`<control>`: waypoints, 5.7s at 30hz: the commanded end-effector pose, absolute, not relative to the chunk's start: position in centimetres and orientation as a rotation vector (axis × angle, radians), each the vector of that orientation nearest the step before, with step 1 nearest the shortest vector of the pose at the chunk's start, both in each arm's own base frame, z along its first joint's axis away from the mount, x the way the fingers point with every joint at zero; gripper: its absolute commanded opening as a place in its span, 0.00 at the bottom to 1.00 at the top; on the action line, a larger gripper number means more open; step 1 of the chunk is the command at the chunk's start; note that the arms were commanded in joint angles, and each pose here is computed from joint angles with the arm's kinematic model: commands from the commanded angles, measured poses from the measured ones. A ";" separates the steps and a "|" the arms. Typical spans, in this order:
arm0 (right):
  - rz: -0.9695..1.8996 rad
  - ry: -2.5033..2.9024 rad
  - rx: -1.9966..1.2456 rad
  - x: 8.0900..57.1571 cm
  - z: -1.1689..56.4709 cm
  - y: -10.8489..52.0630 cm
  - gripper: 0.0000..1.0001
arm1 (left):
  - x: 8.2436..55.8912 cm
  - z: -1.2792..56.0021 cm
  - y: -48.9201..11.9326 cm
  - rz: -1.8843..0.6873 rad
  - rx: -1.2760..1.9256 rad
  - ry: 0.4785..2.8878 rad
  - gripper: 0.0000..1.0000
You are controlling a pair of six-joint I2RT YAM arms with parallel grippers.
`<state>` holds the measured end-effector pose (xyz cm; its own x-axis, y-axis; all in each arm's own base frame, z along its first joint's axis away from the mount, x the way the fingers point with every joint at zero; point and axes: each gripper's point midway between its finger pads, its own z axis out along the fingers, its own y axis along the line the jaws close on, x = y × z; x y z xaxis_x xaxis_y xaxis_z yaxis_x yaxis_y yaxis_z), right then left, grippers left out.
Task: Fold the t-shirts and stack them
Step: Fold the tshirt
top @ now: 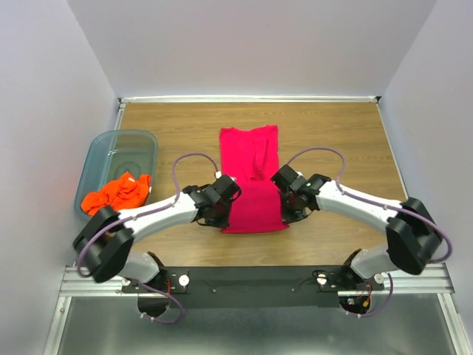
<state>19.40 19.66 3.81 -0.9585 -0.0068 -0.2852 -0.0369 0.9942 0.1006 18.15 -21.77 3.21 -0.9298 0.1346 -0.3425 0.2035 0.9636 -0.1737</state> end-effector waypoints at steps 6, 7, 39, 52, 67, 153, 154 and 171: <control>0.158 3.157 -0.214 9.5 11.5 14.8 0.01 | 6.1 9.4 -19.7 -0.580 0.435 3.053 0.00; 0.143 3.183 -0.223 8.6 12.0 14.2 0.01 | 5.1 10.2 -19.8 -0.653 0.459 3.052 0.00; 0.072 2.663 -0.354 37.2 19.9 19.2 0.01 | 29.4 12.2 -18.6 -0.561 0.274 2.632 0.00; 0.013 2.641 -0.348 42.1 14.1 19.4 0.01 | 34.5 8.6 -17.8 -0.479 0.196 2.615 0.00; 0.025 2.618 -0.339 44.8 6.9 19.0 0.01 | 37.2 4.8 -17.4 -0.421 0.098 2.615 0.00; 1.184 2.168 -0.700 49.4 5.8 24.4 0.58 | 44.1 6.6 -19.8 -0.545 0.344 2.210 0.54; 1.194 2.170 -0.700 49.4 5.5 24.4 0.57 | 44.1 6.6 -19.8 -0.545 0.344 2.212 0.54; 1.242 2.148 -0.706 49.3 6.2 24.8 0.04 | 44.5 5.4 -19.5 -0.558 0.387 2.234 0.46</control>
<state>48.76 24.36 5.64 -0.7236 -0.1673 -0.6697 -0.6568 0.4650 0.5936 44.30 -19.04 5.57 -0.6459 0.0716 -0.7601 0.4020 0.8783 -0.2589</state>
